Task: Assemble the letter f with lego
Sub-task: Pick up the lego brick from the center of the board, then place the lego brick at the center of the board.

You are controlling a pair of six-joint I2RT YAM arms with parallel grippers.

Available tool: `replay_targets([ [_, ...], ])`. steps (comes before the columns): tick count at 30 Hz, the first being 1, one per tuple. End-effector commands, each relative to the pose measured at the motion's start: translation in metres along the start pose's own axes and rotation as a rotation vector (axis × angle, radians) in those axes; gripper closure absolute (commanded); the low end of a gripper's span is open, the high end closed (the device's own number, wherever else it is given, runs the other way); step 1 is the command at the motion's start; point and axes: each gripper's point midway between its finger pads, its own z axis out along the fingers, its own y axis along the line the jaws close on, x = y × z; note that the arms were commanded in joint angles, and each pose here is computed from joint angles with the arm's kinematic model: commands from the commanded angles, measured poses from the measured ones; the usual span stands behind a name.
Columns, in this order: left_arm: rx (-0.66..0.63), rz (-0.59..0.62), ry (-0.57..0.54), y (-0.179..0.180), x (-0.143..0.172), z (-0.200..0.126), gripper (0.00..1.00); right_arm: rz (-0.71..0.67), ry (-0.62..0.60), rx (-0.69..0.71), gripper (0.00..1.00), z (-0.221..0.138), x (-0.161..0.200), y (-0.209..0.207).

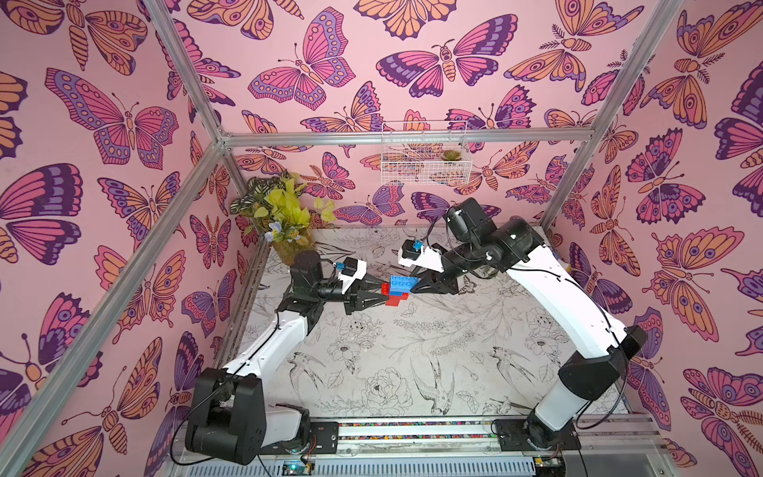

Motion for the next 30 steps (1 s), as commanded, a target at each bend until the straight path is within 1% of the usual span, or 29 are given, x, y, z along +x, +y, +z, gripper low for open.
replay_targets([
  [1, -0.002, 0.01, -0.003, -0.003, -0.008, -0.003, 0.76, -0.005, -0.023, 0.001, 0.49, -0.003, -0.009, 0.001],
  [2, -0.004, 0.012, -0.003, -0.003, -0.008, -0.004, 0.76, -0.005, -0.023, 0.0, 0.46, -0.003, -0.009, 0.001],
  [5, -0.006, 0.011, -0.003, -0.002, -0.008, -0.004, 0.76, -0.002, -0.025, -0.001, 0.42, -0.003, -0.009, 0.001],
  [11, -0.009, 0.011, -0.001, -0.001, -0.006, -0.004, 0.77, 0.007, -0.022, -0.001, 0.3, -0.001, -0.008, 0.0],
  [14, -0.017, 0.008, 0.001, 0.001, -0.004, -0.004, 0.77, 0.012, -0.023, 0.012, 0.25, -0.002, -0.008, -0.001],
  [18, -0.023, -0.023, 0.005, 0.006, -0.001, -0.003, 0.77, 0.012, -0.045, 0.05, 0.23, -0.006, -0.009, -0.002],
  [20, -0.027, -0.049, 0.006, 0.01, 0.001, -0.003, 0.78, 0.005, -0.068, 0.09, 0.22, -0.011, -0.011, -0.004],
  [23, -0.035, -0.087, 0.008, 0.015, 0.001, -0.002, 0.81, -0.011, -0.112, 0.179, 0.19, -0.025, -0.014, -0.005],
  [24, -0.033, -0.093, 0.008, 0.015, 0.001, -0.002, 0.82, -0.008, -0.122, 0.206, 0.16, -0.028, -0.012, -0.005],
  [25, -0.031, -0.098, 0.008, 0.016, 0.001, -0.001, 0.82, -0.004, -0.139, 0.241, 0.04, -0.033, -0.012, -0.006],
  [26, -0.033, -0.105, 0.008, 0.016, 0.001, 0.0, 0.82, -0.001, -0.154, 0.266, 0.01, -0.036, -0.012, -0.007],
  [30, -0.041, -0.16, 0.012, 0.022, 0.003, 0.003, 0.82, 0.037, -0.214, 0.387, 0.01, -0.052, -0.004, -0.007],
])
